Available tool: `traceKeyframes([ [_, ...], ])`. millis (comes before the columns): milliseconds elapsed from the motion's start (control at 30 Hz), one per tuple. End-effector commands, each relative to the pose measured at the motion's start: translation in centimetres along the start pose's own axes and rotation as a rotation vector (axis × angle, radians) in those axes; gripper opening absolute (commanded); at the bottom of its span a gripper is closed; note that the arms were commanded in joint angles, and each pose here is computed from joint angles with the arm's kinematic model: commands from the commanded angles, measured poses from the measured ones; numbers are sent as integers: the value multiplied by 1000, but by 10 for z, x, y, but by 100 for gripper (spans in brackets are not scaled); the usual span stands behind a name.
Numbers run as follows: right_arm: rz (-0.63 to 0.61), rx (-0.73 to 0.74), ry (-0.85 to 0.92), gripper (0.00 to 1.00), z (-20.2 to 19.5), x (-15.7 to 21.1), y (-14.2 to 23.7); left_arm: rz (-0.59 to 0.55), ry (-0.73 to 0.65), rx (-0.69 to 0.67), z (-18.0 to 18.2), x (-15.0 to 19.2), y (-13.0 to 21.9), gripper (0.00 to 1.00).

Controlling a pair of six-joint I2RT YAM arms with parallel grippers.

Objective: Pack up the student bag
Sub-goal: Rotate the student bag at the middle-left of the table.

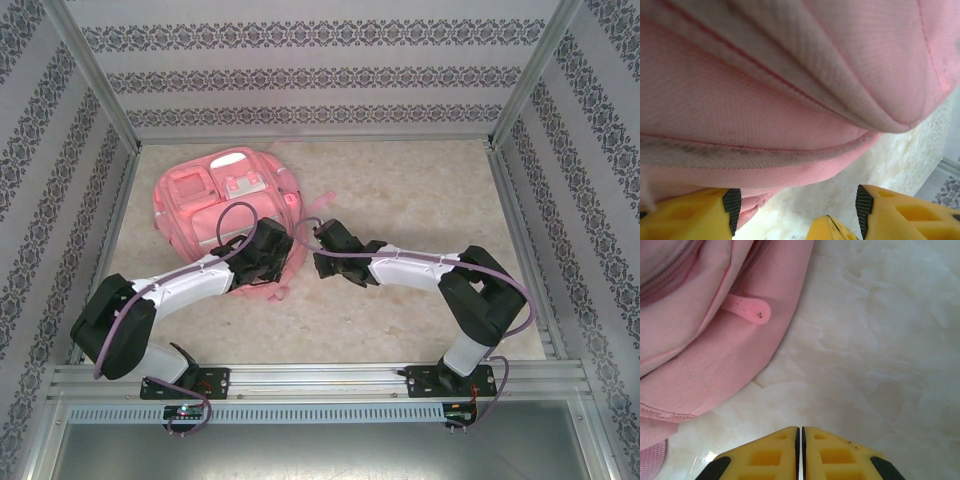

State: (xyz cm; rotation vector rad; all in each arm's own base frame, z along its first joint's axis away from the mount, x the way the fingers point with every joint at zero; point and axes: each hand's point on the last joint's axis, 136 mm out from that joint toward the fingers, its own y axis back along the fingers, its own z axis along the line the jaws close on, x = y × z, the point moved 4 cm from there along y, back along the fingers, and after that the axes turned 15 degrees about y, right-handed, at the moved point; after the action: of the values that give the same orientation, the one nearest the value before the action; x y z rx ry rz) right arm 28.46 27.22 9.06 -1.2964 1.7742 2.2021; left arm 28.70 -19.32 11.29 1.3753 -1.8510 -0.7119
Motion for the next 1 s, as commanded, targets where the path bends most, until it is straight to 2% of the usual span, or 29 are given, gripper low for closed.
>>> traceKeyframes([
  [0,-36,3,-8,14,2,-8,9,-83,81,-48,28,-18,-7,52],
  [67,-33,-2,-5,14,3,-9,9,-148,56,-56,31,-33,0,37],
  [167,-36,-5,-2,14,4,-11,9,-246,-4,-99,37,-57,16,8],
  [233,-37,-9,3,14,6,-12,10,-277,-10,-99,42,-70,25,0],
  [433,-39,-35,28,15,14,-18,10,-366,-5,-72,55,-105,65,0],
  [567,-45,-50,47,15,21,-22,9,-313,-13,-47,54,-108,85,0],
  [700,-42,-62,56,16,27,-25,5,-178,38,-22,48,-89,88,25],
  [800,-45,-71,63,17,32,-27,4,-104,71,-5,43,-76,86,32],
  [967,-48,-79,70,17,37,-28,5,-75,99,8,42,-68,79,51],
])
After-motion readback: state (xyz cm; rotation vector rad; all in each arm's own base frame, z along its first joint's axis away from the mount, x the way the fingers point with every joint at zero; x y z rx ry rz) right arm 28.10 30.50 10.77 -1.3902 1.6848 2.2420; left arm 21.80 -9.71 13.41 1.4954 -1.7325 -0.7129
